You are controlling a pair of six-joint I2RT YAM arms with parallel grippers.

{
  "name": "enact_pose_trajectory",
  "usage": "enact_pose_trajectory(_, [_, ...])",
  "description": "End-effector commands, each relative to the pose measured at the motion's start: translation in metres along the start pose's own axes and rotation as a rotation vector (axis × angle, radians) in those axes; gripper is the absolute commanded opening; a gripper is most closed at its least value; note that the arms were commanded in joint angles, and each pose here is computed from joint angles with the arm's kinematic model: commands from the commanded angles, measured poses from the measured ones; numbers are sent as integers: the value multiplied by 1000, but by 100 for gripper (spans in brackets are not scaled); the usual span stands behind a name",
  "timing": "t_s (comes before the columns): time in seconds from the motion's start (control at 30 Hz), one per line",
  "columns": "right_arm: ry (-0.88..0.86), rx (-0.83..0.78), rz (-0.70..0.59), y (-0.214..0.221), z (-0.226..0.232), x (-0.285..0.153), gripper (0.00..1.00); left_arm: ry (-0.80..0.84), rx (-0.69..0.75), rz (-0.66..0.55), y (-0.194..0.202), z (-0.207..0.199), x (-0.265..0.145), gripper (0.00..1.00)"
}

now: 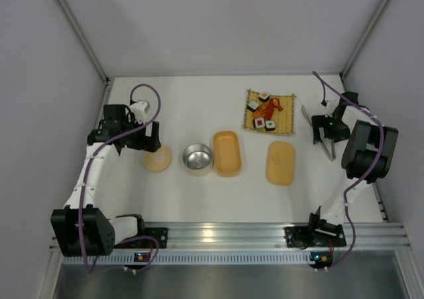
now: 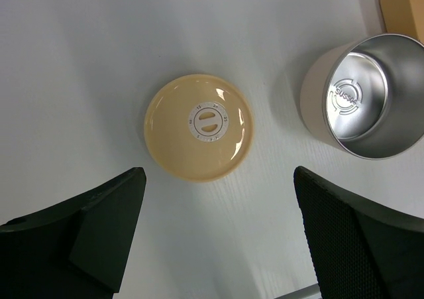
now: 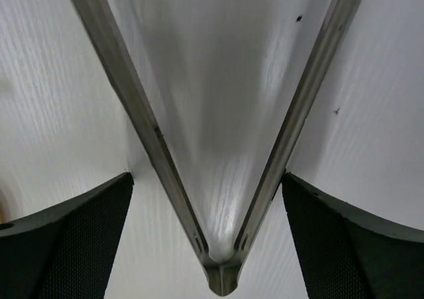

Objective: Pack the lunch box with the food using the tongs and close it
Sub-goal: Pick up the clamp at the center of the board.

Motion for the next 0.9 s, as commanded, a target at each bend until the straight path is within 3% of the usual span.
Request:
enact_pose_trajectory(0.0, [-14, -2, -116, -33, 1, 8, 92, -22, 16, -57, -13, 4, 2, 98])
enact_pose_trajectory(0.3, [-32, -9, -114, -46, 7, 18, 83, -37, 1, -49, -17, 10, 12, 98])
enact_pose_trajectory(0.5, [-56, -21, -89, -36, 11, 20, 59, -37, -5, -51, -17, 10, 11, 98])
enact_pose_trajectory(0.6, [-66, -34, -119, -36, 14, 2, 45, -40, -7, -56, -17, 8, 8, 98])
enact_pose_trajectory(0.87, [-122, -62, -216, -40, 21, -77, 36, -52, 0, -85, -19, 5, -6, 98])
Point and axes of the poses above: each gripper's point midway between its finger pads, its own x axis out along the fingers, its own z axis along the line the jaws close on, y = z × x, the point moved 8 cm from there along -x, back along the fingers, and after that the axes turned 5 degrees about x, right-handed, at the moved point
